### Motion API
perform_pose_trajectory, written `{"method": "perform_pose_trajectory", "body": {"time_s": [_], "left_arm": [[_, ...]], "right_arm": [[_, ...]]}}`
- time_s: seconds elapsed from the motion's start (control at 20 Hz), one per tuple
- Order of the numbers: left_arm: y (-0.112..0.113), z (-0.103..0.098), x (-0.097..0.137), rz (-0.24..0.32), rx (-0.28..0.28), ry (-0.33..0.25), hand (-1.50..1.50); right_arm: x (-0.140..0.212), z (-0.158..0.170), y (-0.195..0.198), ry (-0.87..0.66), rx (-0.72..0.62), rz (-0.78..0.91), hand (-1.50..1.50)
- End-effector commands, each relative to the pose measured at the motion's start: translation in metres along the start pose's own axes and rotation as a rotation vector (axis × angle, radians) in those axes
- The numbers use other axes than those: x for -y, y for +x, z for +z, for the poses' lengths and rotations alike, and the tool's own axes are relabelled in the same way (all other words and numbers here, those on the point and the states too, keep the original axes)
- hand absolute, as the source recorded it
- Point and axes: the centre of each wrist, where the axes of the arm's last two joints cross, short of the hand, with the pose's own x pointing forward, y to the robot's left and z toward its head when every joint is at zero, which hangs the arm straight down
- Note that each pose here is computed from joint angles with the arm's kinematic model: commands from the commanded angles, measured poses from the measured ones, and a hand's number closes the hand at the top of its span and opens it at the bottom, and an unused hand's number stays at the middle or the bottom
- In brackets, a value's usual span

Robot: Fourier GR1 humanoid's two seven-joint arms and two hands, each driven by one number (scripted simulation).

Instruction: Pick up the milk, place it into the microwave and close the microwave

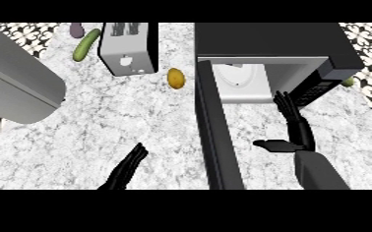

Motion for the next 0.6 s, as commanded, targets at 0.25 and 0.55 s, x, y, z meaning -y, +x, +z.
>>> {"method": "perform_pose_trajectory", "body": {"time_s": [0.25,0.55], "left_arm": [[-0.016,-0.015,0.004,-0.120,-0.098,-0.100,1.50],[-0.036,-0.024,0.007,-0.248,-0.152,-0.279,1.50]], "right_arm": [[0.037,0.042,0.001,-0.013,0.091,-0.157,-1.50],[0.056,0.067,0.010,-0.003,0.118,-0.160,-1.50]]}}
